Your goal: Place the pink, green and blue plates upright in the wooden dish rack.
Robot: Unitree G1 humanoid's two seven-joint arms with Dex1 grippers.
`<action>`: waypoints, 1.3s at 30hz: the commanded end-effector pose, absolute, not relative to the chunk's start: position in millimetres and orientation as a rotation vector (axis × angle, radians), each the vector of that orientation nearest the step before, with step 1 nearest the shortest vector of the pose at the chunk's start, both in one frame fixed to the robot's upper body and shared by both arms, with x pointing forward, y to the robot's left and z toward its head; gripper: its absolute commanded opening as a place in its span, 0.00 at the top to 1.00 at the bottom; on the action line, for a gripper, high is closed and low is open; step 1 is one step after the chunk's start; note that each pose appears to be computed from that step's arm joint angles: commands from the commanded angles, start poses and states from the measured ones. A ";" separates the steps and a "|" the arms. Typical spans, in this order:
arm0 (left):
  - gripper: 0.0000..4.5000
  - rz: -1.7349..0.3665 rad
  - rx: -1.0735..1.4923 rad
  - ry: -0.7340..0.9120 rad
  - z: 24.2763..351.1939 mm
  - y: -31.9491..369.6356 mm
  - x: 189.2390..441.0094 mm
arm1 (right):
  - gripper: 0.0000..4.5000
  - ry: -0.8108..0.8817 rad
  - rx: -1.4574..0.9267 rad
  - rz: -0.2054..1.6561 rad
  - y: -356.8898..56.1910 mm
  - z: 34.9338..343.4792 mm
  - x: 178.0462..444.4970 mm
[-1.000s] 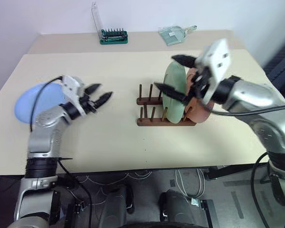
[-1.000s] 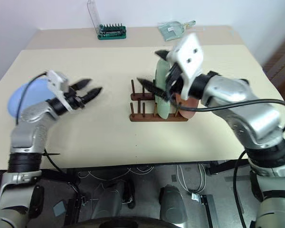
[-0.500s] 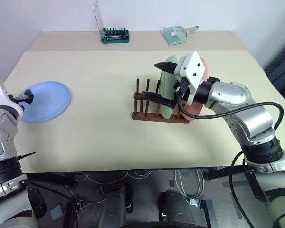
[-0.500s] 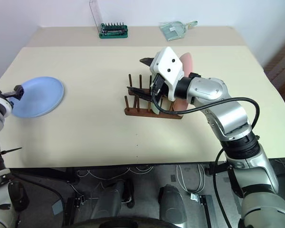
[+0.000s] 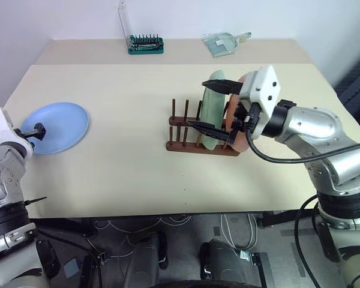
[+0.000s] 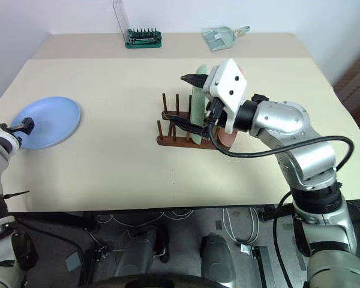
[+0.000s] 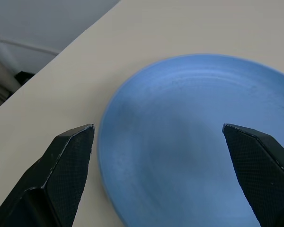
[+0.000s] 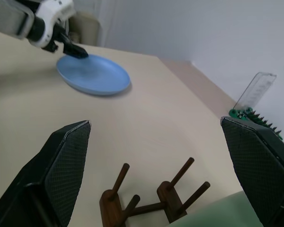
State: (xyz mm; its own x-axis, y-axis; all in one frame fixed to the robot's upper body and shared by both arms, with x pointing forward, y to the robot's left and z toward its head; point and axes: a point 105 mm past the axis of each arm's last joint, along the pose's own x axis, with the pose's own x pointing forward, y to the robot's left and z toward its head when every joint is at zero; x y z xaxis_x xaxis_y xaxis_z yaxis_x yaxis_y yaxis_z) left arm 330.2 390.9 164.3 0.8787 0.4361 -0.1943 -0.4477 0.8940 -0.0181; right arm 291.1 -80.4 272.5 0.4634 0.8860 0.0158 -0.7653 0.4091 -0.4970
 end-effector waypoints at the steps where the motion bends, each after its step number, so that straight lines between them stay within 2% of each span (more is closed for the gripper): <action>1: 0.01 0.471 -0.033 0.144 177.3 395.0 331.5 | 0.00 -0.358 -0.475 1.051 -84.6 289.1 280.4; 4: 0.01 0.523 -0.024 0.155 178.6 403.1 329.7 | 0.00 -0.386 -0.481 1.122 -77.3 300.1 268.4; 7: 0.01 0.602 -0.063 0.175 177.4 414.9 324.9 | 0.00 -0.347 -0.544 1.206 -68.4 295.4 261.1; 12: 0.01 0.623 -0.070 0.266 168.0 414.4 320.3 | 0.00 -0.245 -0.632 1.200 -65.0 280.1 274.1; 20: 0.01 0.618 -0.238 0.351 145.3 405.3 315.0 | 0.00 -0.239 -0.640 1.228 -62.1 276.2 273.3; 25: 0.01 0.599 -0.297 0.322 146.8 397.5 319.7 | 0.00 -0.234 -0.642 1.209 -63.0 273.8 276.3; 26: 0.13 0.600 -0.310 0.304 149.1 397.0 320.9 | 0.00 -0.233 -0.644 1.203 -63.4 273.2 276.9; 28: 0.30 0.595 -0.315 0.276 154.1 394.5 323.6 | 0.00 -0.232 -0.645 1.189 -64.5 272.1 277.8; 34: 0.99 0.562 -0.295 0.234 163.0 383.3 333.7 | 0.00 -0.233 -0.652 1.147 -67.4 270.5 281.3; 39: 0.99 0.504 -0.262 0.123 184.0 371.2 346.1 | 0.00 -0.244 -0.653 1.115 -69.6 273.0 284.7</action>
